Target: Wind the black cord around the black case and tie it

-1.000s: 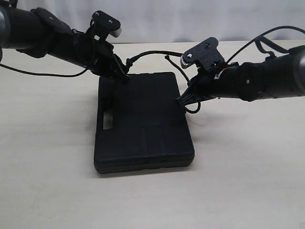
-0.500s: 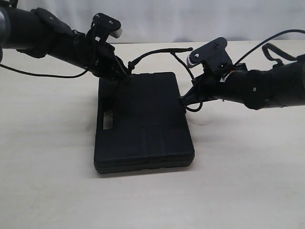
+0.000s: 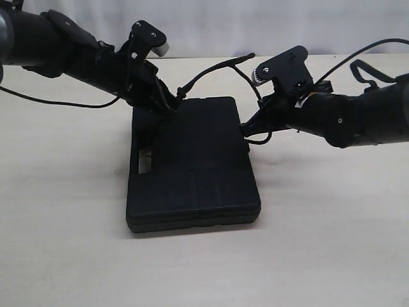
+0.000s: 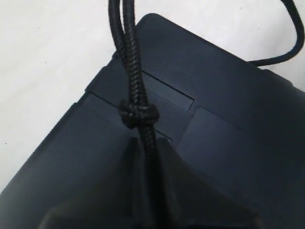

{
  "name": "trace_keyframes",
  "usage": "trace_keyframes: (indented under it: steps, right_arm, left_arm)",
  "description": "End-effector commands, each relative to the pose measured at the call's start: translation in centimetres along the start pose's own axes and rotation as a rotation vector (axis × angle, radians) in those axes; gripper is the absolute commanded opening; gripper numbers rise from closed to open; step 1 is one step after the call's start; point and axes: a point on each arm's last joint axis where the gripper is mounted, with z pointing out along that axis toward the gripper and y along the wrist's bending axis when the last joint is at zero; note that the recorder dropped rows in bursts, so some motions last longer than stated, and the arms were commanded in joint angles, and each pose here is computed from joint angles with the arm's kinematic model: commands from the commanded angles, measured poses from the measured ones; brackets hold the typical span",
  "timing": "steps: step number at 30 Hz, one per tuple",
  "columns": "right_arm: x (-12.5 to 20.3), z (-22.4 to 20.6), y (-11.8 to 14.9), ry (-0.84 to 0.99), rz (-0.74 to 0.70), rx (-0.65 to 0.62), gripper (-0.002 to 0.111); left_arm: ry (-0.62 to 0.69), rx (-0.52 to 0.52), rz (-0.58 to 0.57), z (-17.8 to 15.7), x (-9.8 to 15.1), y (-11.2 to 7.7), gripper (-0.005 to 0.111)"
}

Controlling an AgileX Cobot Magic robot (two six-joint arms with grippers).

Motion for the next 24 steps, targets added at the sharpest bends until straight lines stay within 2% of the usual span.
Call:
trace_keyframes:
  steps: [1, 12, 18, 24]
  right_arm:
    - [0.2, 0.2, 0.0, -0.008, 0.004, 0.005, 0.004]
    - [-0.4, 0.1, 1.6, -0.051, -0.021, -0.041, 0.004]
    - [-0.8, -0.2, 3.9, -0.071, -0.091, -0.092, 0.004]
    - [-0.9, -0.2, 3.9, -0.074, -0.111, -0.09, 0.004]
  left_arm:
    - [-0.001, 0.077, 0.075, 0.1, 0.1, -0.7, 0.0]
    - [0.004, 0.206, 0.215, -0.1, 0.3, -1.9, 0.0]
    - [0.001, 0.162, 0.211, 0.0, 0.2, -1.5, 0.0]
    - [0.032, 0.15, 0.246, 0.2, 0.6, -1.3, 0.0]
